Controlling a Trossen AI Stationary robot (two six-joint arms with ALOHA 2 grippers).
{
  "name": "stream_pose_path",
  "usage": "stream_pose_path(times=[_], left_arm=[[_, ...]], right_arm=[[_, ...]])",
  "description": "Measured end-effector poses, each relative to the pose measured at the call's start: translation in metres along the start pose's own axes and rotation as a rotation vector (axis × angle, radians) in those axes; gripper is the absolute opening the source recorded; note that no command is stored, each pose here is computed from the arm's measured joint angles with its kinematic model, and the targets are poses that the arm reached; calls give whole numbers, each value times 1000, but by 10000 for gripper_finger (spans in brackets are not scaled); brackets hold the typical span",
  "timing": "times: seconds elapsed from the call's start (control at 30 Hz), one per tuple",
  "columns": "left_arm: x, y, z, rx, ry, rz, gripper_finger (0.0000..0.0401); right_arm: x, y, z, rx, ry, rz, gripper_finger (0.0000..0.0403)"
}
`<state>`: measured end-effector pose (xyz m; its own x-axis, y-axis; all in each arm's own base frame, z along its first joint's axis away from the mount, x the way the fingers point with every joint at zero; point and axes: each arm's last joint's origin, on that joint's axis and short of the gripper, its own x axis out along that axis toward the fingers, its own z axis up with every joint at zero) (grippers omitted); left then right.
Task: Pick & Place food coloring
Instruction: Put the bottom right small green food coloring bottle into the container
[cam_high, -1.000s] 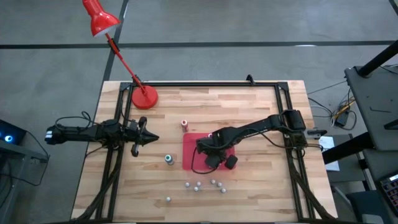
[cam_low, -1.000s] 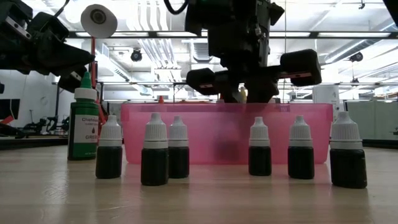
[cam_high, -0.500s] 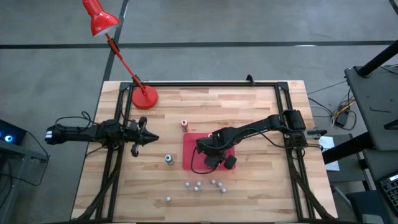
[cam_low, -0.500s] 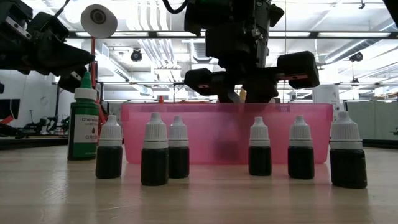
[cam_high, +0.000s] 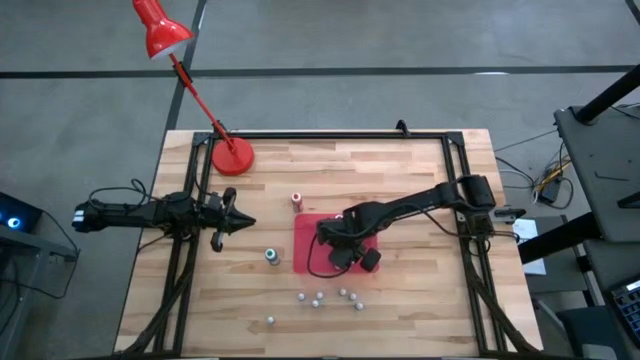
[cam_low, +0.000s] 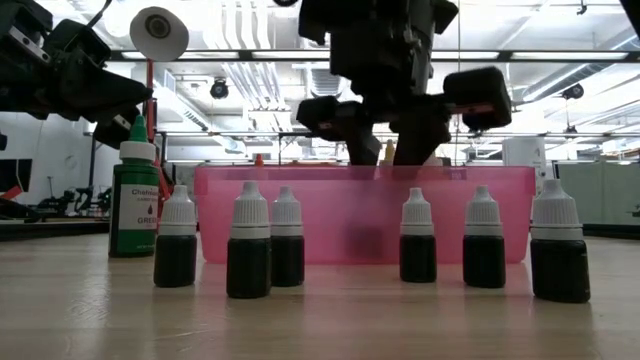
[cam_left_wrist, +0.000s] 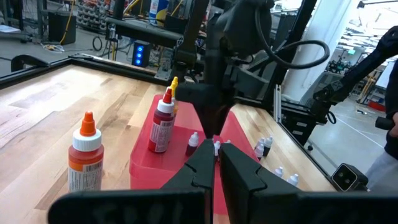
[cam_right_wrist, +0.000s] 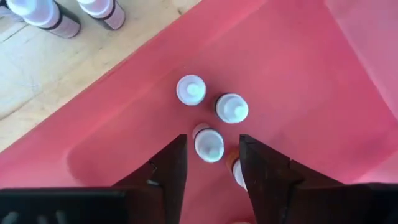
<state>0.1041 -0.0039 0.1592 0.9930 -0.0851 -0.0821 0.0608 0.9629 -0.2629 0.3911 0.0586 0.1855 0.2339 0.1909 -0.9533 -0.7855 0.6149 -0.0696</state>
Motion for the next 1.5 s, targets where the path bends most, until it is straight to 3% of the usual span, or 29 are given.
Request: stream_pose_path(times=[0.3, 0.57, 1.1, 1.5], left_arm=[[0, 0, 0, 0, 0, 0, 0], [0, 0, 0, 0, -1, 0, 0], [0, 0, 0, 0, -1, 0, 0], [0, 0, 0, 0, -1, 0, 0]], right_arm=[[-37, 8, 6, 43, -62, -55, 150], [-67, 41, 26, 142, -133, -57, 149], [-59, 93, 56, 585, -135, 47, 157], [-50, 118, 70, 723, -170, 61, 173]])
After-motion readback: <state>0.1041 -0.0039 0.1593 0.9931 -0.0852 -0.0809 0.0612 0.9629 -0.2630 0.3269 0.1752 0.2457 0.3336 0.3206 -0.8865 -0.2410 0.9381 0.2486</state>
